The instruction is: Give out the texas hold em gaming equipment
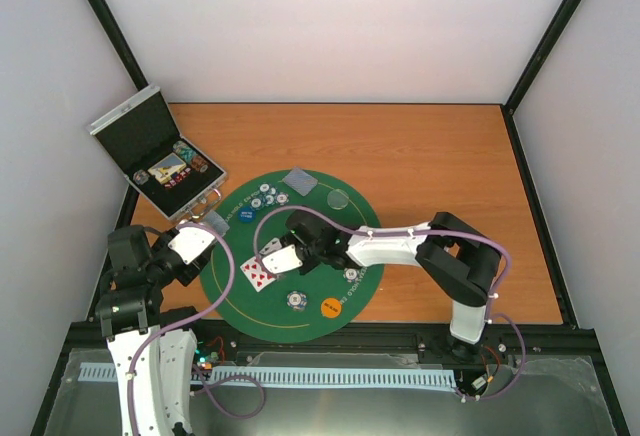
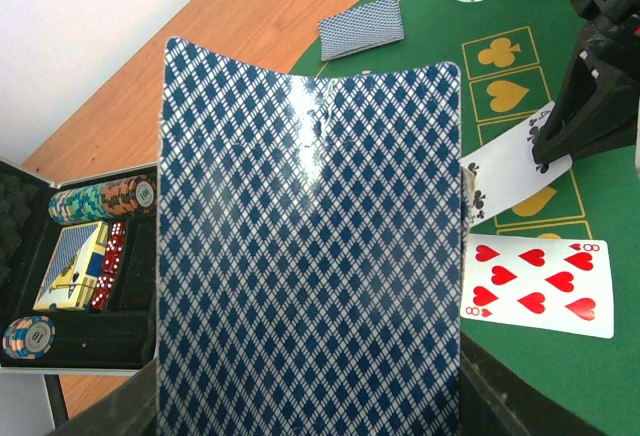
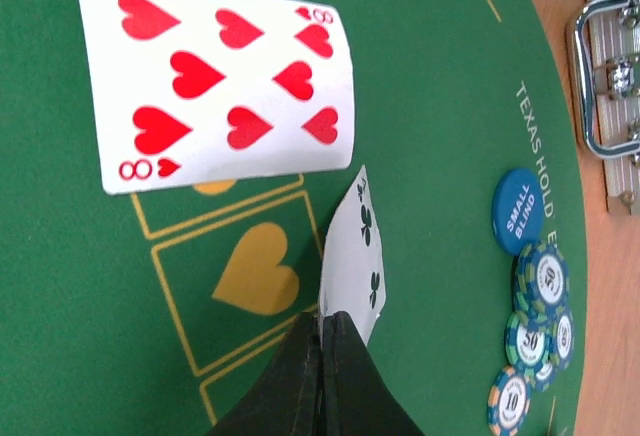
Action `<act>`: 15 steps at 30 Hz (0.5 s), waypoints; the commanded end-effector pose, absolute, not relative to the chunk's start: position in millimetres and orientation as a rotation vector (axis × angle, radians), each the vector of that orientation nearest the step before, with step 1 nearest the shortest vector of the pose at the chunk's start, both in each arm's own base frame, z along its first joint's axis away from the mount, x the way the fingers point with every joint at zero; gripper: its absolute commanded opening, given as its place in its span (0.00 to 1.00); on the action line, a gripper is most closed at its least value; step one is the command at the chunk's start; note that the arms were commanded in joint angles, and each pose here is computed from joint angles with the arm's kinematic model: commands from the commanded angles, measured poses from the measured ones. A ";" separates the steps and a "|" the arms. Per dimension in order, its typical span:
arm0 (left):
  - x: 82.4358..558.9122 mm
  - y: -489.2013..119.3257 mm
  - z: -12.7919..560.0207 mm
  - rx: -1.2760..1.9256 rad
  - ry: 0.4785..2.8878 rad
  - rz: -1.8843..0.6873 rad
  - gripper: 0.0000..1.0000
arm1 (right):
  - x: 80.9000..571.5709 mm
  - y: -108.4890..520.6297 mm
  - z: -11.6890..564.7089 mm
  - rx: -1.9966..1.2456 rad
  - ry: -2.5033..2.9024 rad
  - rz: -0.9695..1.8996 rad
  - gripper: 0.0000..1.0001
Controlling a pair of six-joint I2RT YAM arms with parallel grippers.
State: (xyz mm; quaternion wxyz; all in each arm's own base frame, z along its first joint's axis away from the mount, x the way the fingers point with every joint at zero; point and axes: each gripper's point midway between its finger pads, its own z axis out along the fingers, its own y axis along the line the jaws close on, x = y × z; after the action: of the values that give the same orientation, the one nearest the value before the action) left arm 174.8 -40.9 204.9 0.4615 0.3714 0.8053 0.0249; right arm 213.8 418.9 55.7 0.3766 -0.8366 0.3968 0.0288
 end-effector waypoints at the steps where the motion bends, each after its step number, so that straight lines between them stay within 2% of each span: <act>1: 178.1 -40.3 212.3 0.896 1.951 0.074 0.51 | 199.1 425.4 47.9 -2.219 0.983 0.150 0.04; 11: 178.2 -40.3 211.5 0.898 1.953 0.072 0.51 | 194.9 421.3 37.0 -2.272 1.034 0.168 0.04; 15: 178.1 -40.2 211.9 0.897 1.952 0.074 0.51 | 190.4 419.3 34.1 -2.291 1.037 0.173 0.07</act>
State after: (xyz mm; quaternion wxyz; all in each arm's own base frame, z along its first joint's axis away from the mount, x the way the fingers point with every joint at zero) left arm 174.8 -40.9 204.9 0.4615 0.3714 0.8053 0.0249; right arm 200.4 417.1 37.0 0.3204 -0.8587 0.3960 0.0553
